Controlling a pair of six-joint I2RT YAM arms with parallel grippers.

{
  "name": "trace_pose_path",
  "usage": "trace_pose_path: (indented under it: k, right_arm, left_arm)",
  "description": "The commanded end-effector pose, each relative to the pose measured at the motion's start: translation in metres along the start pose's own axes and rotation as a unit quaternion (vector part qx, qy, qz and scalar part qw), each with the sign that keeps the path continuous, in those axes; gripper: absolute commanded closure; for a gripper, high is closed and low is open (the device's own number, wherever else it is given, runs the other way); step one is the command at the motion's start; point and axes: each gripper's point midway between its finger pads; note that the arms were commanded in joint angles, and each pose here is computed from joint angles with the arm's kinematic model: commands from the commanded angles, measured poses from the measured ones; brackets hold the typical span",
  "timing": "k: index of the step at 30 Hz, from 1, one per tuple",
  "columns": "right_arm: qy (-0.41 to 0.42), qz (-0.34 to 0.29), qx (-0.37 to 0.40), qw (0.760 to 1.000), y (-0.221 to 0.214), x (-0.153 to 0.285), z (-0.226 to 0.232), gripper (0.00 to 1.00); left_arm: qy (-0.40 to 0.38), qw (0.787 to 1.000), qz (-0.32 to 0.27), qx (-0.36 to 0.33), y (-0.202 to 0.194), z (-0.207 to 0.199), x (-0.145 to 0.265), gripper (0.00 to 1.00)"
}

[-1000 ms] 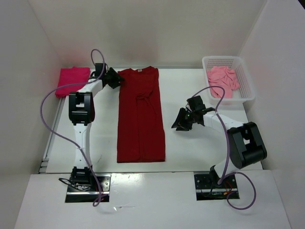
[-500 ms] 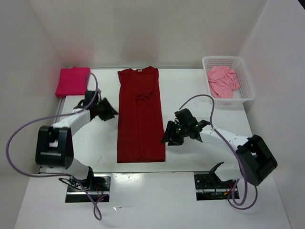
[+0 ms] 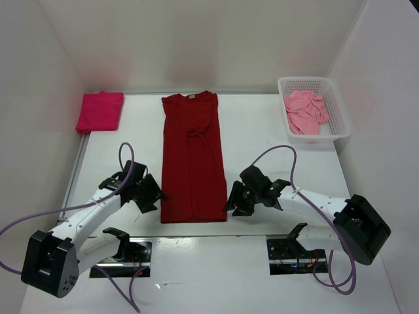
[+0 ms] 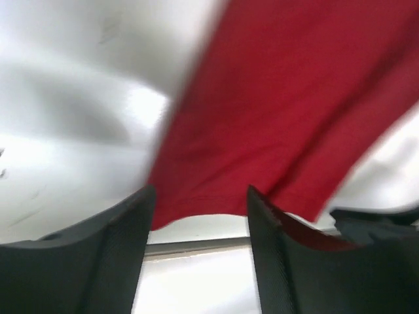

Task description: Fold and stack the t-shirts

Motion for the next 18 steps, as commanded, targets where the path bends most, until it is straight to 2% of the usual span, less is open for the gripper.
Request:
trace_pose_path:
  k: [1,4,7,12,14,18]
  right_arm:
    - [0.012,-0.019,-0.014,1.000,0.000,-0.001,0.003,0.48]
    - [0.020,-0.015,-0.014,1.000,-0.002,-0.004,0.005,0.52]
    - [0.024,-0.011,-0.024,0.999,-0.005,-0.010,0.003,0.55]
    - [0.025,-0.017,-0.028,0.999,-0.005,-0.014,-0.002,0.58]
    - [0.018,-0.013,-0.030,0.999,-0.006,-0.018,-0.005,0.62]
    - [0.021,-0.006,-0.022,1.000,-0.009,-0.021,-0.004,0.63]
  left_arm:
    - [0.062,0.996,-0.001,0.069,-0.013,0.033,-0.009,0.33]
    - [0.072,0.993,0.025,0.093,-0.030,0.052,-0.020,0.33]
    - [0.076,0.990,0.056,0.109,-0.049,0.065,-0.026,0.41]
    - [0.040,0.992,0.038,0.116,-0.049,0.061,-0.024,0.49]
    - [0.015,0.993,0.028,0.117,-0.048,0.057,-0.023,0.59]
    - [0.016,0.993,0.039,0.110,-0.053,0.061,-0.023,0.67]
Point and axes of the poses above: each gripper's point midway between its finger pads, its own x axis back along the fingers, its own z axis along the line the jaws close on, y = z × x, and after that the axes turned 6 degrees about x, right-handed
